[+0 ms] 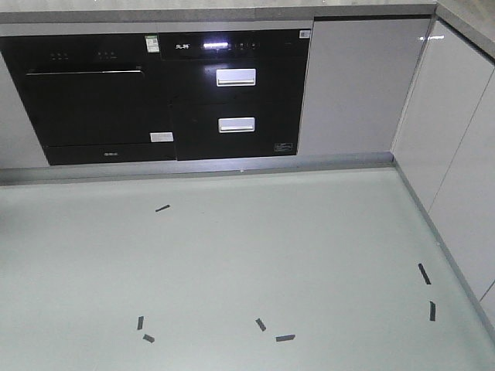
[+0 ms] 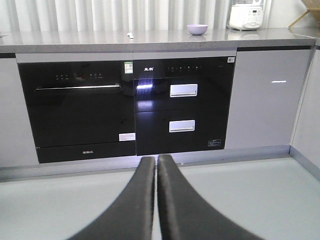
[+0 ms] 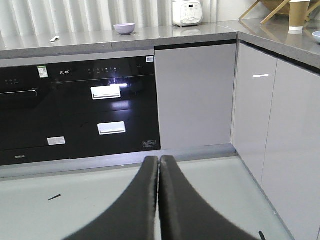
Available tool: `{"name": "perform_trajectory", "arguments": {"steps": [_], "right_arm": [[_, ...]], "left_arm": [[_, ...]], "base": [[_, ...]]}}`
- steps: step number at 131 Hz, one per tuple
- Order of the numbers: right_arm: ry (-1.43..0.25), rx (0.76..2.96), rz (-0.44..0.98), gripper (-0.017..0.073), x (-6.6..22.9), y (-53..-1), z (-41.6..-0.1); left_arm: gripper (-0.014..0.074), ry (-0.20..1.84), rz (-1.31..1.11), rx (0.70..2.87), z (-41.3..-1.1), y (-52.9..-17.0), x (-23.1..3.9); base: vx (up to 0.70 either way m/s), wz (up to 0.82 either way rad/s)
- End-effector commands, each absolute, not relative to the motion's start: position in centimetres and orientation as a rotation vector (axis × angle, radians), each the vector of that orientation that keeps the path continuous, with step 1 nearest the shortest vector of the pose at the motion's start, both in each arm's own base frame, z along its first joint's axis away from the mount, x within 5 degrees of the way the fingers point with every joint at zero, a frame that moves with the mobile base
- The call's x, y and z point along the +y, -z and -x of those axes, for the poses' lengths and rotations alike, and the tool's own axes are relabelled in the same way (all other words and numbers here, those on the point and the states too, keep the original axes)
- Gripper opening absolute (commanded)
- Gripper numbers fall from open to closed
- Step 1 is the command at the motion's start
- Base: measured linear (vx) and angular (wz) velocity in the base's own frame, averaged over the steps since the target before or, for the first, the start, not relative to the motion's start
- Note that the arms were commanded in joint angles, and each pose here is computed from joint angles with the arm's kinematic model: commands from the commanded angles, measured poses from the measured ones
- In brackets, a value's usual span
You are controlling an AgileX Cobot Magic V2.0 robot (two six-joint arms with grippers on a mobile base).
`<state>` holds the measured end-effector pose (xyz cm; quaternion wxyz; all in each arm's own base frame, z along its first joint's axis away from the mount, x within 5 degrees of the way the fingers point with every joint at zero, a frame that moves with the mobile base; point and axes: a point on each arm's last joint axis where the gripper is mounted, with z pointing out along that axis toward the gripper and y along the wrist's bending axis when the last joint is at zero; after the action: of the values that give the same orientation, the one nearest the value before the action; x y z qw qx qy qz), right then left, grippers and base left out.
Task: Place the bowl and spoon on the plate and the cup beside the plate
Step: 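Drive the base toward the counter holding the spoon and lavender bowl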
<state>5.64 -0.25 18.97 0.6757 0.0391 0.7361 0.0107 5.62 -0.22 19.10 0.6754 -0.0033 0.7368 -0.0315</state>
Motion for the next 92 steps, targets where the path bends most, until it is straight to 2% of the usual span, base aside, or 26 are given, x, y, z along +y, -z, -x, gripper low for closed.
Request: {"name": "perform_trajectory", "arguments": {"steps": [1, 49, 92], "right_arm": [[-0.017, 1.59, -0.079, -0.0007, -0.24, -19.42, -5.67], [-0.017, 1.59, -0.079, -0.0007, -0.24, -19.42, -5.67], [-0.017, 1.59, -0.079, -0.0007, -0.24, -19.42, -5.67]], "left_arm": [[-0.0006, 0.09, 0.008, 1.571, -5.58, -19.56, -0.29], [-0.0006, 0.09, 0.008, 1.571, -5.58, -19.56, -0.29], [-0.0006, 0.09, 0.008, 1.571, -5.58, -19.56, -0.29]], "base": [[0.15, -0.04], [0.16, -0.04], [0.13, 0.14]]}}
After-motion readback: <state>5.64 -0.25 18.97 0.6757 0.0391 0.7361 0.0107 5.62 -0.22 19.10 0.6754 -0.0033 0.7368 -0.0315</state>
